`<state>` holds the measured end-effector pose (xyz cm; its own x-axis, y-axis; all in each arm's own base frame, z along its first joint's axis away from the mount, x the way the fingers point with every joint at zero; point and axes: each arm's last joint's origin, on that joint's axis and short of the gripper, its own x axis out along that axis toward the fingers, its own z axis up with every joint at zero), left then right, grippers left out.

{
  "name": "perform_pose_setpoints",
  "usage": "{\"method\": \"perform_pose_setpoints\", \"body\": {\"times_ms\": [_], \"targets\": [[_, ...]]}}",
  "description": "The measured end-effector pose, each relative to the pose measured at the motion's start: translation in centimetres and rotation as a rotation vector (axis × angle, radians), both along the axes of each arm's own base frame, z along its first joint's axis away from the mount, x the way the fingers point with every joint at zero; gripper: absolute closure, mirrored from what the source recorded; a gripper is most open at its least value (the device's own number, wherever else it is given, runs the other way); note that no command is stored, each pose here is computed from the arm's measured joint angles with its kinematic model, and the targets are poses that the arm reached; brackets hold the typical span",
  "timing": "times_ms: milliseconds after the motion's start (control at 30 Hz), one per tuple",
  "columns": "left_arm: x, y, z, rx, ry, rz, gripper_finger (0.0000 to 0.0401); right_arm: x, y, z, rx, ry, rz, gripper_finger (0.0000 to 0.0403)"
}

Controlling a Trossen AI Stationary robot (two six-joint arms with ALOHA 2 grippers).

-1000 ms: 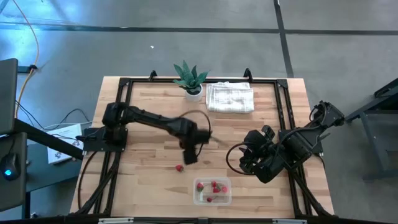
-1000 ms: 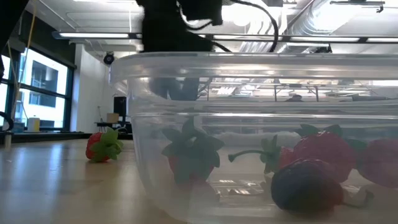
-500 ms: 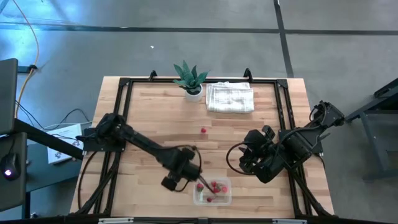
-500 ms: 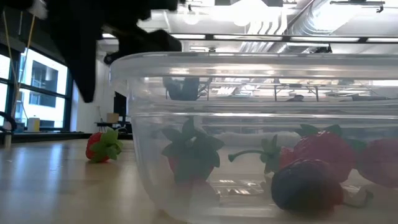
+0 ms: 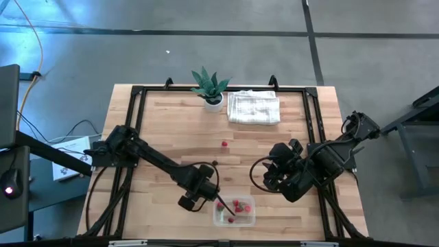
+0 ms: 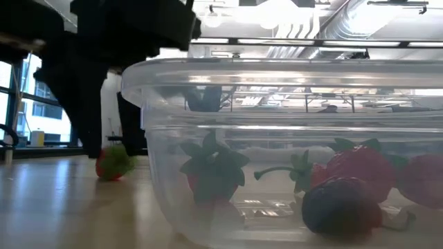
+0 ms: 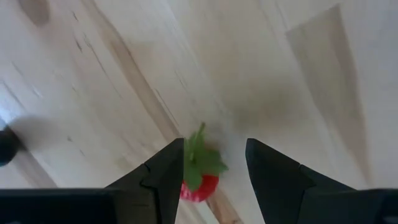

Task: Pick and placing Produce into tupperware
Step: Put the strawberry into the transparent bin

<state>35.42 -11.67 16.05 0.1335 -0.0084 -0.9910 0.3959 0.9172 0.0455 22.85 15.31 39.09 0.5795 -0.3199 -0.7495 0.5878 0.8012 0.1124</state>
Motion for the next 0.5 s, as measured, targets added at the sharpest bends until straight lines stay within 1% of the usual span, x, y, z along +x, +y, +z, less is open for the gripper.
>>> {"method": "perform_pose_setpoints", "body": {"times_ms": [233, 500], "targets": [[0.0, 0.1, -1.0, 0.010, -0.044, 0.020, 0.0240, 0.0, 0.0, 0.0, -0.004, -0.008, -0.005, 0.0293], [-0.8, 0.4, -2.1, 0.020, -0.018, 0.018, 0.0240, 0.0, 0.0, 0.0, 0.006, -0.016, -0.019, 0.0293]]}}
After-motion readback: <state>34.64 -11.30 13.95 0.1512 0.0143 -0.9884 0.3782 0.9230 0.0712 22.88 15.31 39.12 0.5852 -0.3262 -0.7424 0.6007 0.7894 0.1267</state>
